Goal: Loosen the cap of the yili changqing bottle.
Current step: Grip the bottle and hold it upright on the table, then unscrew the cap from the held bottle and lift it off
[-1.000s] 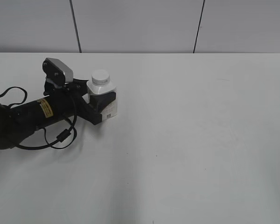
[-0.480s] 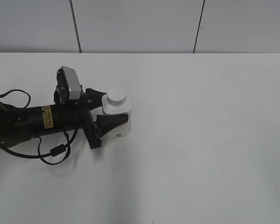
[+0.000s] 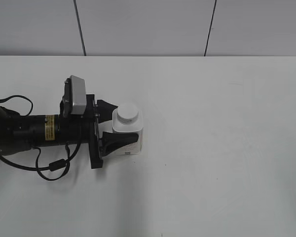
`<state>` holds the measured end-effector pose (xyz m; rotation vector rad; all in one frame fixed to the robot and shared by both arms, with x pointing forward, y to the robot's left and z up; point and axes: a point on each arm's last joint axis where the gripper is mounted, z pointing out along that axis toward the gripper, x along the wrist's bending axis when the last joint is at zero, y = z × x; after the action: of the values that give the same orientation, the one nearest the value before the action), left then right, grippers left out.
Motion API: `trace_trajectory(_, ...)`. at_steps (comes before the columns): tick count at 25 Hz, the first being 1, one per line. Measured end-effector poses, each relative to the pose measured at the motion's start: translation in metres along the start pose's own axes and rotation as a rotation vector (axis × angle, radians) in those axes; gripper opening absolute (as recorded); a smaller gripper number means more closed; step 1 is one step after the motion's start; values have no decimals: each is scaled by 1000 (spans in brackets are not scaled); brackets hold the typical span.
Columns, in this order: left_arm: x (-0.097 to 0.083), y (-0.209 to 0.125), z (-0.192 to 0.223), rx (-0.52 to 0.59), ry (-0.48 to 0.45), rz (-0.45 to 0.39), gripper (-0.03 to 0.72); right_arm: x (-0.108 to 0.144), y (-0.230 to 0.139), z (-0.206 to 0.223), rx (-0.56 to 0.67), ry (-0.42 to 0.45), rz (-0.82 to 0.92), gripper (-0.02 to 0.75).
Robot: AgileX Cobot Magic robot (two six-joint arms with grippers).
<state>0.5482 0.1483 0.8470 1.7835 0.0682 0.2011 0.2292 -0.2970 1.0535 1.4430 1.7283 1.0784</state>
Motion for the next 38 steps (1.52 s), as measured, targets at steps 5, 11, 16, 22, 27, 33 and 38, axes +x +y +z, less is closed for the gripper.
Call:
trace_trajectory(5,-5,0,0,1,-53,5,437,0,0,0,0,0,0,582)
trace_trajectory(11,-8,0,0,12,-84,-106,437,0,0,0,0,0,0,582)
trace_trajectory(16,-8,-1,0,15,-91,-127,437,0,0,0,0,0,0,582)
trace_trajectory(22,-8,0,0,17,-89,-181,437,0,0,0,0,2,1,582)
trace_trajectory(27,-8,0,0,17,-90,-188,437,0,8,5,51,1,3,582)
trace_trajectory(33,-8,0,0,18,-92,-191,437,0,57,31,272,-3,10,582)
trace_trajectory(38,-8,0,0,17,-92,-191,437,0,108,70,492,-5,15,582)
